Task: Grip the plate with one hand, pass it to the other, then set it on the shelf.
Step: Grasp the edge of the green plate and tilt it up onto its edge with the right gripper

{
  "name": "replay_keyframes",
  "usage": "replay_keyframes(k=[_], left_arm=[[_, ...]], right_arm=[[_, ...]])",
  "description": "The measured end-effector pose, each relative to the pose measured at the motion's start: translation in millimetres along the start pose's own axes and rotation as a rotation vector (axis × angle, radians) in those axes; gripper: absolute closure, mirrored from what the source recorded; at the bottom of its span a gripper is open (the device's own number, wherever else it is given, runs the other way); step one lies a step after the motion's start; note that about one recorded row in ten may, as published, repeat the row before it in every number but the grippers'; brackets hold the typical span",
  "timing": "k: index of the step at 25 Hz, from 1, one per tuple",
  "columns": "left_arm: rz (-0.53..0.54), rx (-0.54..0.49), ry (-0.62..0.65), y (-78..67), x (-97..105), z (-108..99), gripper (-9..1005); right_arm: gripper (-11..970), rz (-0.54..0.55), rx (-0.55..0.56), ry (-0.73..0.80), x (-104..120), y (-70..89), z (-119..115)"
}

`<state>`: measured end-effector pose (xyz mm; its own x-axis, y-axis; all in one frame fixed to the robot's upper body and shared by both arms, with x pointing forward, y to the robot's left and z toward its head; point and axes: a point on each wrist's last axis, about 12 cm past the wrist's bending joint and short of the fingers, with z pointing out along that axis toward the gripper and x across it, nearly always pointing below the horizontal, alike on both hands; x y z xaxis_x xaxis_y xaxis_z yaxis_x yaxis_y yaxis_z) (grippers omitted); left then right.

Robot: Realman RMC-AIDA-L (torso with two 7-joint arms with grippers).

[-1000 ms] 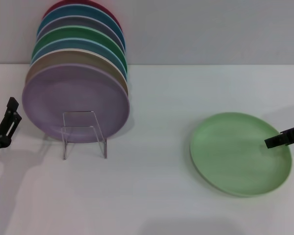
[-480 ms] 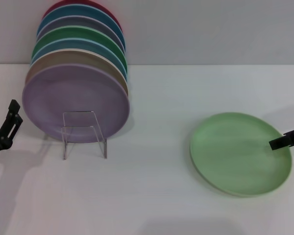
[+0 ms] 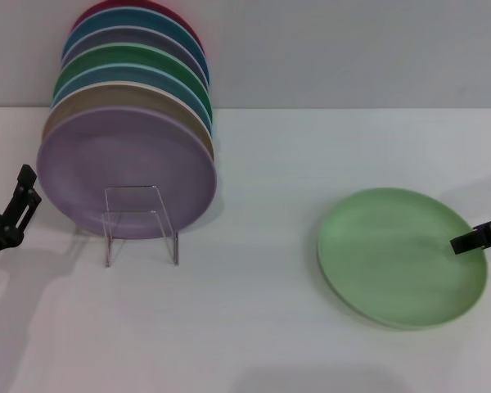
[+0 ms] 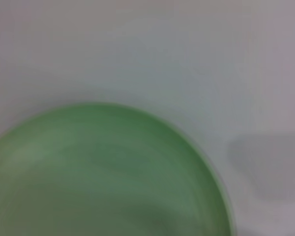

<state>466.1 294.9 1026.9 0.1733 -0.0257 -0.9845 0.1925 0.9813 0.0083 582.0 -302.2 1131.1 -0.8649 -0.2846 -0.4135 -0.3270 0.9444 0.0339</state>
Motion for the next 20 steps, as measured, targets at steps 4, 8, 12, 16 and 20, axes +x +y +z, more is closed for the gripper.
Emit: replay_keyframes(k=[4,8,12,16,20], left_arm=[[-0.001,0.002,0.000,-0.3,0,0,198],[-0.001,0.002,0.000,-0.3,0,0,198],[-0.001,0.002,0.000,-0.3,0,0,198],[0.000,0.011,0.003,-1.5,1,2,198],[0.002,0.014,0.005,-1.6,1,2,198]], right_arm=[[404,-0.001,0.009,-0.002,-1,-0.6,1],[414,0.009,0.012,-0.003,-1,-0.6,3],[425,0.025,0.011,0.011,-1,-0.6,8],[435,0.008,0.023,0.047,-1,1.3,17],[514,-0.009,0.038,0.051,-3,5.5,19]])
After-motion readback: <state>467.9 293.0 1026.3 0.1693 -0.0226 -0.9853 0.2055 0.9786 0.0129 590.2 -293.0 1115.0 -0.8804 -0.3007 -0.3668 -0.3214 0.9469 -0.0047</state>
